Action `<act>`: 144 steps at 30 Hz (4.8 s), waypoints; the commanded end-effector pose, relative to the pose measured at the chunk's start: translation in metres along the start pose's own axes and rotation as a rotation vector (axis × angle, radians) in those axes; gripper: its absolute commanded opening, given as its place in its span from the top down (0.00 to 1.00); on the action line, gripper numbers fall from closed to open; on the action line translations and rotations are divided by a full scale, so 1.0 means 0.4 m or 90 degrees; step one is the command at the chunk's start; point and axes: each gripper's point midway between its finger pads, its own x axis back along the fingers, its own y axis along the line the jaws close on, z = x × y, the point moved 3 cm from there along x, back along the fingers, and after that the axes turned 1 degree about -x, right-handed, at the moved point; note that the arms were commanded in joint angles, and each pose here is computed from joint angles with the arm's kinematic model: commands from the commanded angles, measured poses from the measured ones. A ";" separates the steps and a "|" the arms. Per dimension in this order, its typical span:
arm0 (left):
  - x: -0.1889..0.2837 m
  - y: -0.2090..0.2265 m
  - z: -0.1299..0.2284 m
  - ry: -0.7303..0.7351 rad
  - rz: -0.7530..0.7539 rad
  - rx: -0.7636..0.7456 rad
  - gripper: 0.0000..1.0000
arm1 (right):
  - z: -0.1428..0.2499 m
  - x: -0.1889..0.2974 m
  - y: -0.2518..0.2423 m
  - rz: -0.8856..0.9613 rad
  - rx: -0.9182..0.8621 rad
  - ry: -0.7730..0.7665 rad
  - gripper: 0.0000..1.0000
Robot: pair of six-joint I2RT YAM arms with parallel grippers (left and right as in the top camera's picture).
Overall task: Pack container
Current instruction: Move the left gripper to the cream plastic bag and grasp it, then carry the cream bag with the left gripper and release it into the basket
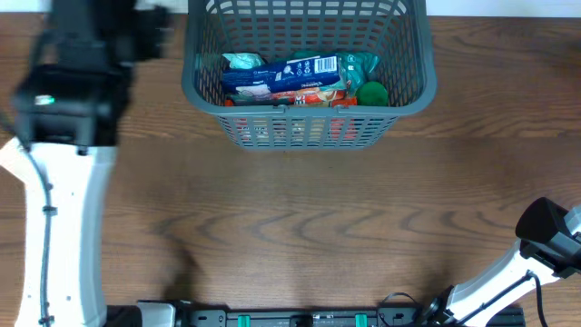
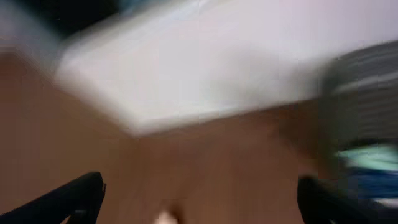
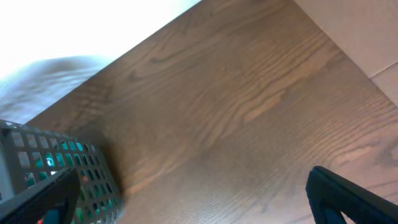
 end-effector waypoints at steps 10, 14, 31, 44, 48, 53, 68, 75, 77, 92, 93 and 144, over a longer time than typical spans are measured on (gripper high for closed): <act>-0.131 0.358 0.485 0.355 -0.280 0.556 0.01 | 0.005 -0.014 0.008 -0.005 0.006 0.012 0.01; -0.231 0.356 0.602 0.454 -0.271 0.573 0.01 | 0.005 -0.014 0.008 -0.006 0.007 0.012 0.01; -0.498 0.200 0.948 0.726 -0.160 0.556 0.01 | 0.007 -0.014 0.023 -0.032 0.006 0.016 0.01; -0.562 0.169 1.020 0.744 -0.089 0.456 0.01 | 0.007 -0.014 0.023 -0.033 0.007 0.016 0.01; -0.574 0.170 1.024 0.732 -0.092 0.457 0.01 | 0.007 -0.014 0.023 -0.033 0.007 0.016 0.01; -0.578 0.166 1.031 0.730 -0.093 0.458 0.01 | 0.007 -0.014 0.023 -0.033 0.007 0.016 0.01; -0.556 0.098 1.106 0.775 -0.063 0.463 0.03 | 0.007 -0.014 0.019 -0.025 0.009 0.015 0.01; -0.556 0.086 1.102 0.776 -0.042 0.476 0.09 | 0.007 -0.014 0.019 -0.026 0.014 0.015 0.01; -0.558 0.078 1.098 0.773 -0.027 0.487 0.09 | 0.007 -0.014 0.019 -0.026 0.014 0.015 0.01; -0.598 0.039 1.056 0.712 0.073 0.541 0.09 | 0.007 -0.014 0.019 -0.026 0.014 0.015 0.01; -0.597 0.039 1.056 0.712 0.073 0.542 0.10 | 0.007 -0.014 0.019 -0.026 0.014 0.015 0.01; -0.001 -0.584 -0.134 -0.324 0.441 -0.640 0.94 | 0.008 -0.013 0.029 -0.043 0.024 0.017 0.01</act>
